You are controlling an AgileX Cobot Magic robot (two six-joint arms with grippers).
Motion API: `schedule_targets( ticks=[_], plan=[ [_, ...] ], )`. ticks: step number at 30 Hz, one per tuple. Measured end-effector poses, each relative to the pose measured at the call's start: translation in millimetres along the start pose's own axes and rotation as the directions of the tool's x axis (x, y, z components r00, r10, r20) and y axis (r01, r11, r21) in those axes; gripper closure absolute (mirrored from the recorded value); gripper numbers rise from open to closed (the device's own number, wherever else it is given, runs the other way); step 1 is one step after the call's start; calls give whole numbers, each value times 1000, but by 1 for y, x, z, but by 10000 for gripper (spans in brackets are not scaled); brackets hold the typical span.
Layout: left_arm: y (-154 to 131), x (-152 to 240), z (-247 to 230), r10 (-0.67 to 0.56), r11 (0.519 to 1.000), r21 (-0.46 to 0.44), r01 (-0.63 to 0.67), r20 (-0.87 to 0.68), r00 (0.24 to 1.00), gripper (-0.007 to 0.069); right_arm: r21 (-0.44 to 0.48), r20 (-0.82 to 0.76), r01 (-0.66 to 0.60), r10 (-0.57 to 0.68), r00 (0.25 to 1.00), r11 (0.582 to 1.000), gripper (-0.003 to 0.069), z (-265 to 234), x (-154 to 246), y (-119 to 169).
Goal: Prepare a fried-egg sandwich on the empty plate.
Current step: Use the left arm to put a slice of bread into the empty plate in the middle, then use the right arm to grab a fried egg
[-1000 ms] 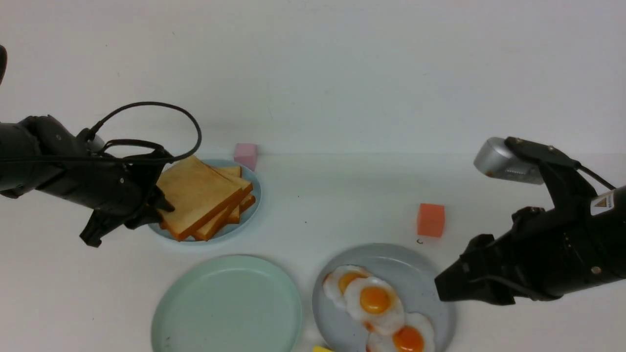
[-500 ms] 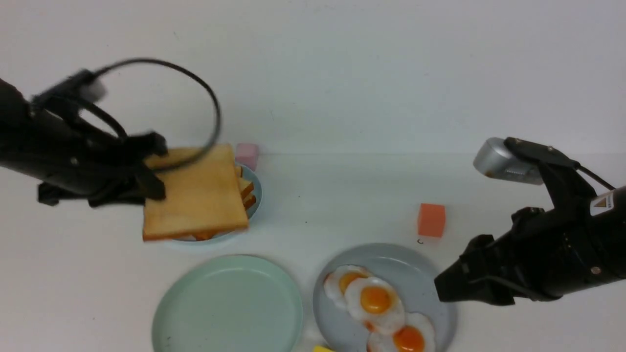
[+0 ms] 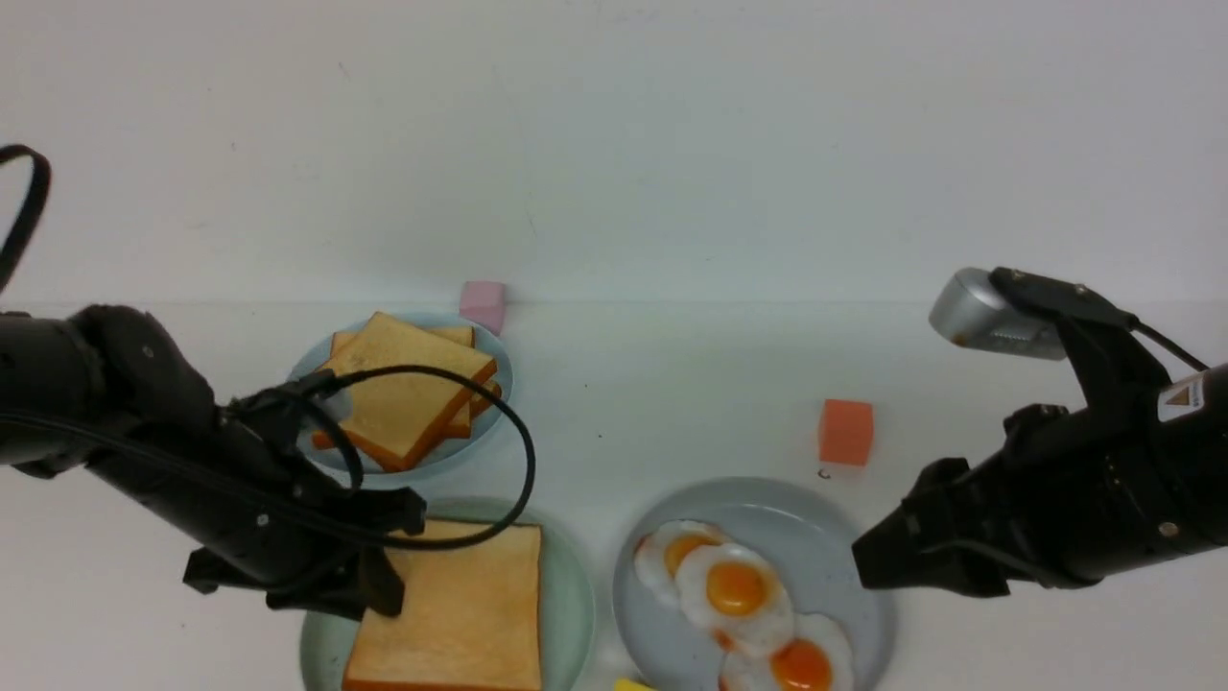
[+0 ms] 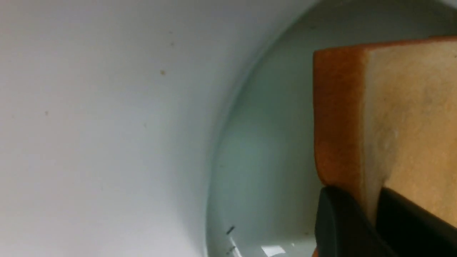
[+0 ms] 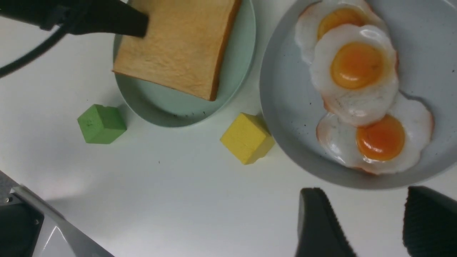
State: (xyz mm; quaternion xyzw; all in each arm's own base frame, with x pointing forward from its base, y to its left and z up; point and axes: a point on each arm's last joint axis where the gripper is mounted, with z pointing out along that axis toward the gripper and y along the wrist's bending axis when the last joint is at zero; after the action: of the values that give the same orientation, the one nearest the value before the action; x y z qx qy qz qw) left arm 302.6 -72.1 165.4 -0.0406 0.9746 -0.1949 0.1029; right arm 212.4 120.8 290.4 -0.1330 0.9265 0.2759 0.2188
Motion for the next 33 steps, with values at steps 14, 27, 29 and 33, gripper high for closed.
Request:
schedule_targets(
  ticks=[14, 27, 29, 33],
  plan=[
    [-3, 3, -17, 55, 998, -24, -55, 12, 998, 202, 20, 78, 0, -2, 997, 1000, 305, 0, -7, -2],
    [-62, 32, -152, 386, 900, 132, -416, 207, 899, 217, -23, -149, 83, -86, 985, 996, 305, 45, -47, -8],
    [-69, 47, -163, 446, 858, 165, -486, 231, 865, 271, -22, -199, 83, -85, 976, 996, 305, 59, -48, -14],
    [-83, 83, -159, 562, 776, 190, -601, 221, 797, 398, -32, -256, 125, -129, 958, 992, 305, 70, -50, -19]
  ],
)
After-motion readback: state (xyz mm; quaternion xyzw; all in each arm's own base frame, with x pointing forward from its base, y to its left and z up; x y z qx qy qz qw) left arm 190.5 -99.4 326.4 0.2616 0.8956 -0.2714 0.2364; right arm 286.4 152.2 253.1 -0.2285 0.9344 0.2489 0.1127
